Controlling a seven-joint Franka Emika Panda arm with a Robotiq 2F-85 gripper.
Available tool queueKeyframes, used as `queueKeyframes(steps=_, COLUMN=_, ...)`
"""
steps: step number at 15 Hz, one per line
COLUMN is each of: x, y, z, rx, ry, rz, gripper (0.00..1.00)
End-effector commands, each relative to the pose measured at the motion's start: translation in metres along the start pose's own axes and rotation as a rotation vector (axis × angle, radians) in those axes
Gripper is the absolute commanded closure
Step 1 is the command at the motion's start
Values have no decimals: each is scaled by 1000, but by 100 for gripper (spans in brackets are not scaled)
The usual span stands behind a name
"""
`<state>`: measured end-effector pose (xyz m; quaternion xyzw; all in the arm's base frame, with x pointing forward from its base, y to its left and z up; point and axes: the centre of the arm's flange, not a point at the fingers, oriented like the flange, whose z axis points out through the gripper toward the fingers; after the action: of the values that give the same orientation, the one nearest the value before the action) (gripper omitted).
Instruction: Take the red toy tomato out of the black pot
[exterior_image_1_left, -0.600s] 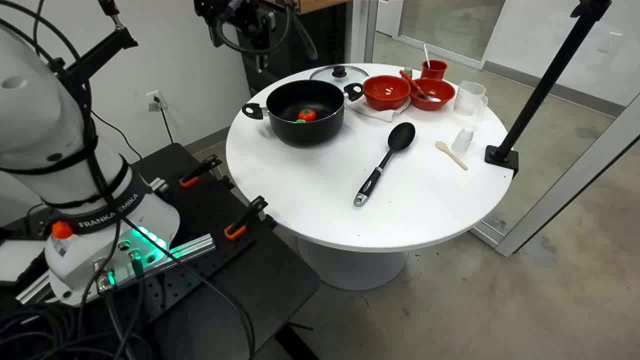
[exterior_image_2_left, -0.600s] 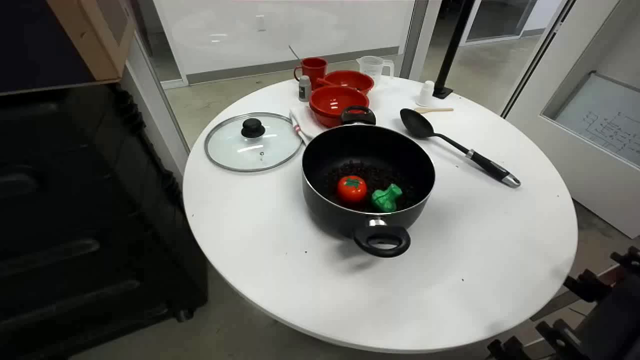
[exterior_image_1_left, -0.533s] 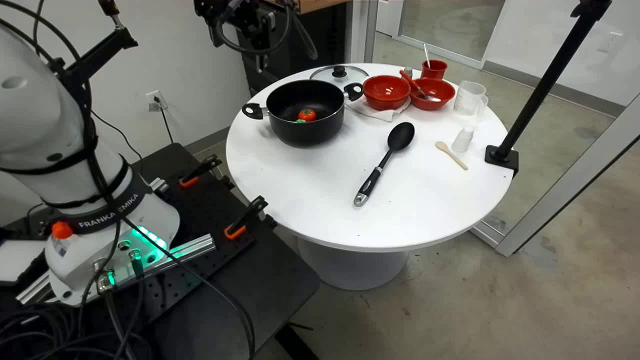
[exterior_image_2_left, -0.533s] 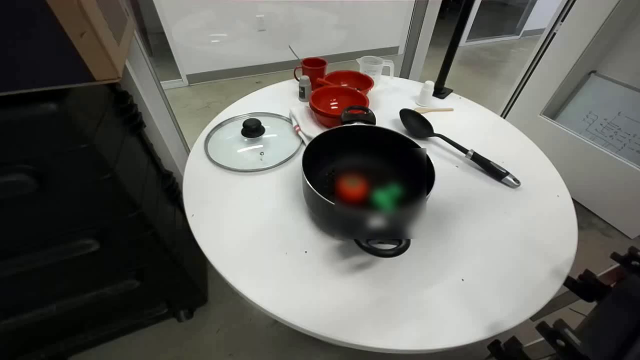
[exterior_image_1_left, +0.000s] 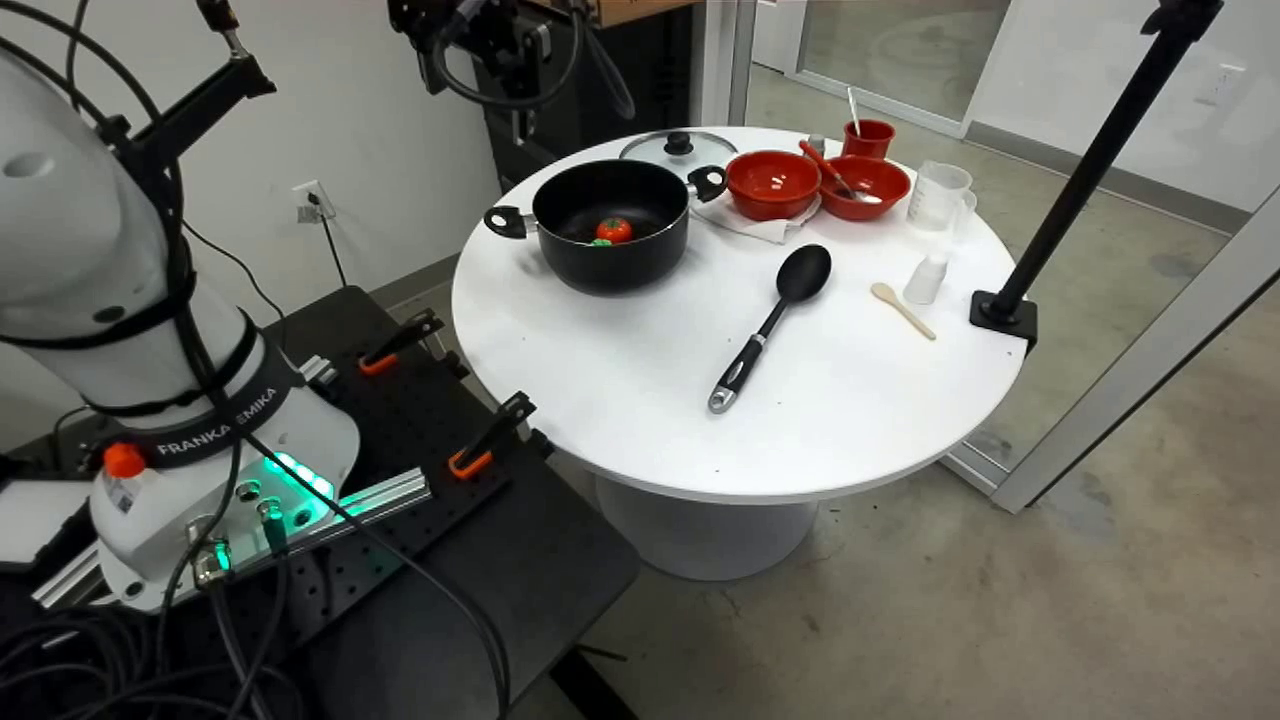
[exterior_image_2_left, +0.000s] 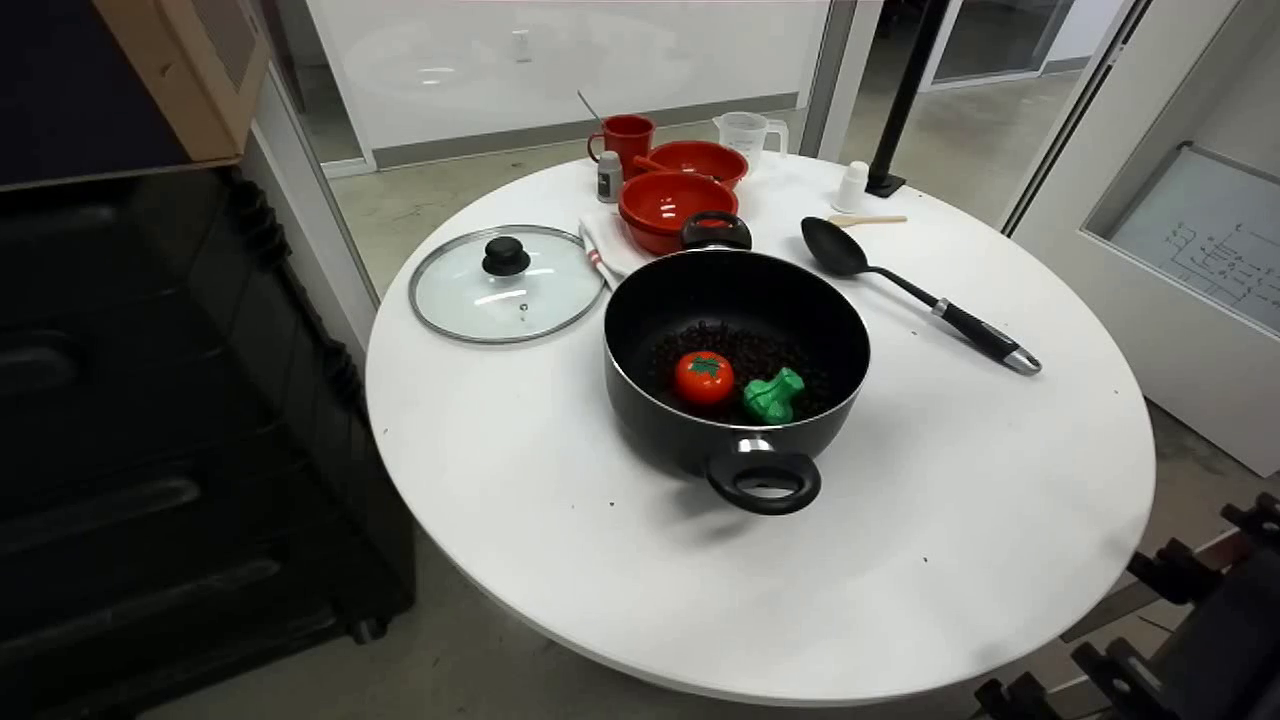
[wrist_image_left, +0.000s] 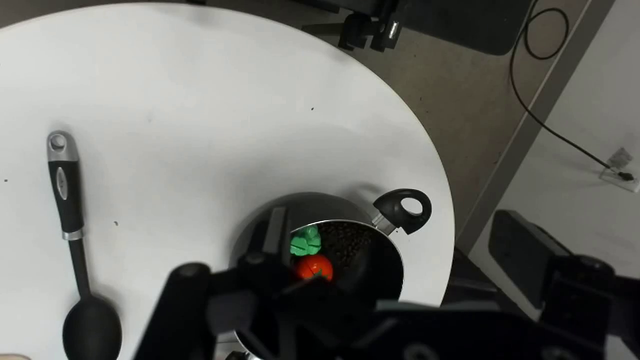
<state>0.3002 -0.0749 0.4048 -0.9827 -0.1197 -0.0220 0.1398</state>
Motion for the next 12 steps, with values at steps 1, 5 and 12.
queueKeyframes(steps=1, x=0, y=0, z=0, rx=0, ry=0, rz=0, gripper=0)
queueKeyframes(steps=5, x=43, y=-5, z=-4, rx=-70, ry=6, rz=-46, gripper=0)
queueKeyframes(steps=12, x=92, y=-17, z=48, rx=-200, ry=-18, rz=-110, gripper=0)
